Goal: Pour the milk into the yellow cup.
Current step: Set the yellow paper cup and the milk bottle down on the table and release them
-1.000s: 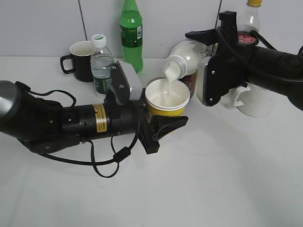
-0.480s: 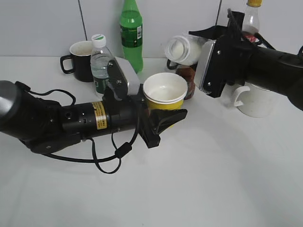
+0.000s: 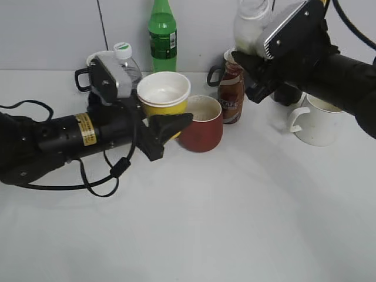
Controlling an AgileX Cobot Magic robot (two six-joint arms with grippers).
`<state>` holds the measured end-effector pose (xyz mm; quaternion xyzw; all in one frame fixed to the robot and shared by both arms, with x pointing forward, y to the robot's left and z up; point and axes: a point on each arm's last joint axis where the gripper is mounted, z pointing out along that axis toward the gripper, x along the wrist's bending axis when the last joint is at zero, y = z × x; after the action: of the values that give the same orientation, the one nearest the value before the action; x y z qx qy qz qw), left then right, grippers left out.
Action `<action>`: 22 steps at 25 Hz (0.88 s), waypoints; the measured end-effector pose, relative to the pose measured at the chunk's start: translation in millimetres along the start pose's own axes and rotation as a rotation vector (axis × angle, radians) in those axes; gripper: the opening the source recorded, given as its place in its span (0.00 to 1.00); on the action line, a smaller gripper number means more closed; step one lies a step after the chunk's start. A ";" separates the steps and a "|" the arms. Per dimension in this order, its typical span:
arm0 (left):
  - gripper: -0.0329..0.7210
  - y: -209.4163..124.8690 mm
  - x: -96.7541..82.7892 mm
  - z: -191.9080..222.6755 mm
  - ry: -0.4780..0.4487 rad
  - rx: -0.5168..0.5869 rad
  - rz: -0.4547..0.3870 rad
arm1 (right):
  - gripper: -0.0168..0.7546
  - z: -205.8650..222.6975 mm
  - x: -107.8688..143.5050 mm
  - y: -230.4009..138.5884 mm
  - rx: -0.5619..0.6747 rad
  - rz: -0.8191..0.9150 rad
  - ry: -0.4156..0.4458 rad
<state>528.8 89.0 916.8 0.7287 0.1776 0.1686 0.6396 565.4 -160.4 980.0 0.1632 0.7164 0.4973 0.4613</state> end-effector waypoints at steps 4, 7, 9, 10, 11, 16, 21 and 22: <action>0.62 -5.3 23.2 -31.4 0.111 0.026 -0.037 | 0.58 -8.4 2.9 -14.8 0.086 0.207 -0.050; 0.62 -15.1 39.1 -50.8 0.203 0.052 -0.082 | 0.58 -19.4 10.5 -28.2 0.148 0.322 -0.068; 0.62 -18.9 47.3 -58.7 0.249 0.061 -0.103 | 0.58 -25.1 16.1 -35.7 0.181 0.359 -0.064; 0.62 -19.6 50.0 -60.7 0.263 0.061 -0.108 | 0.58 -27.6 19.1 -40.4 0.201 0.378 -0.063; 0.62 -21.9 52.9 -62.6 0.278 0.064 -0.116 | 0.58 -29.6 23.1 -47.1 0.226 0.399 -0.063; 0.62 -49.2 60.4 -63.9 0.344 0.122 -0.125 | 0.58 -30.0 36.8 -75.9 0.289 0.463 -0.085; 0.62 -71.0 58.9 -61.8 0.339 0.134 -0.140 | 0.58 -25.8 47.1 -97.3 0.267 0.487 -0.109; 0.62 -77.2 58.3 -61.4 0.339 0.130 -0.145 | 0.58 -25.3 49.2 -100.7 0.265 0.488 -0.109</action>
<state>547.8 179.4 849.0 0.7150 0.3454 0.2303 0.5625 541.6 -186.1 870.5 0.4162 0.6887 0.4864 0.3404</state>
